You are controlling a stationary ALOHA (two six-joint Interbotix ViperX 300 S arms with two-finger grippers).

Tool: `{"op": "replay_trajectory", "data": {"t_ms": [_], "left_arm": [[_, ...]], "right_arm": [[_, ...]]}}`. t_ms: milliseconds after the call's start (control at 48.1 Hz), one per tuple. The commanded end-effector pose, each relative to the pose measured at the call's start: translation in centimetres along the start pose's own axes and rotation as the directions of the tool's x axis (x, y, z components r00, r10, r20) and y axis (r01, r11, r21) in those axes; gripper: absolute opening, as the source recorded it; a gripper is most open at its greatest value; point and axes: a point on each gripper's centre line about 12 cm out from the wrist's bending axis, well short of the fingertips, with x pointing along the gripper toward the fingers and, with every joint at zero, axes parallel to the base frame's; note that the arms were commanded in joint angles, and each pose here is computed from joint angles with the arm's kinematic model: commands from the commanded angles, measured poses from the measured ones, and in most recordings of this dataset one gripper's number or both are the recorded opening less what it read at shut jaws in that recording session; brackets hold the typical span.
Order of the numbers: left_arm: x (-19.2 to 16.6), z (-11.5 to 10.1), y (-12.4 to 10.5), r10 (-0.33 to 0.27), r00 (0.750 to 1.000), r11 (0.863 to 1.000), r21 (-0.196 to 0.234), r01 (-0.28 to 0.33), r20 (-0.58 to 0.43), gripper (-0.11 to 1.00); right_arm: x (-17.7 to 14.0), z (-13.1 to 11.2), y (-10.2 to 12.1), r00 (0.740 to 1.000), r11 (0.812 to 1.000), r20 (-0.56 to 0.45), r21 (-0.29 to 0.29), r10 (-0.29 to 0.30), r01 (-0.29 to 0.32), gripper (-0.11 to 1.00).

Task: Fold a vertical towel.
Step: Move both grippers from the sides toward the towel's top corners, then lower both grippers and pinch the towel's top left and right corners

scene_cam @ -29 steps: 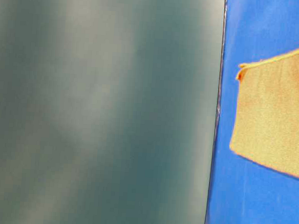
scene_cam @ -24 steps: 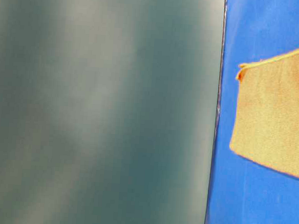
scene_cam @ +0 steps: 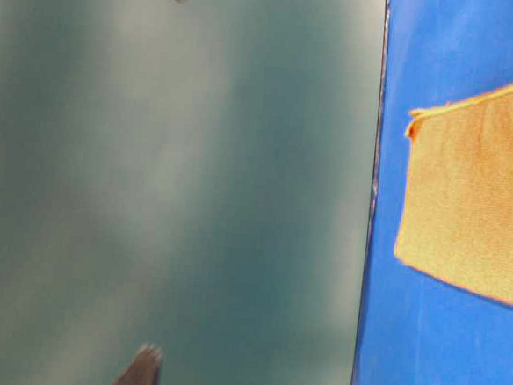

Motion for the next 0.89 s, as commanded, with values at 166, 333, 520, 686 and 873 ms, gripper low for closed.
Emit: {"op": "replay_trajectory", "data": {"t_ms": [166, 333, 520, 686, 873], "left_arm": [[5.2, -1.7, 4.2, 0.128, 0.987, 0.991, -0.028, -0.131, -0.098, 0.17], [8.5, -4.3, 6.8, 0.184, 0.969, 0.981, -0.035, -0.192, -0.162, 0.67], [11.0, -7.2, 9.3, 0.229, 0.945, 0.968, -0.043, -0.245, -0.235, 0.86], [12.8, -9.5, 10.7, 0.247, 0.927, 0.962, -0.046, -0.270, -0.281, 0.85], [14.5, -11.9, 11.4, 0.250, 0.917, 0.960, -0.045, -0.277, -0.311, 0.85]], "right_arm": [[5.0, -1.0, -3.6, 0.980, 0.992, -0.154, 0.014, -0.123, 0.127, 0.04], [8.3, -2.1, -6.5, 0.950, 0.981, -0.248, -0.009, -0.188, 0.192, 0.50], [11.6, -4.8, -9.0, 0.911, 0.973, -0.345, -0.029, -0.225, 0.230, 0.63], [13.5, -6.8, -10.2, 0.886, 0.969, -0.400, -0.028, -0.236, 0.246, 0.62], [14.8, -8.9, -11.3, 0.866, 0.965, -0.435, -0.024, -0.245, 0.261, 0.62]]}}
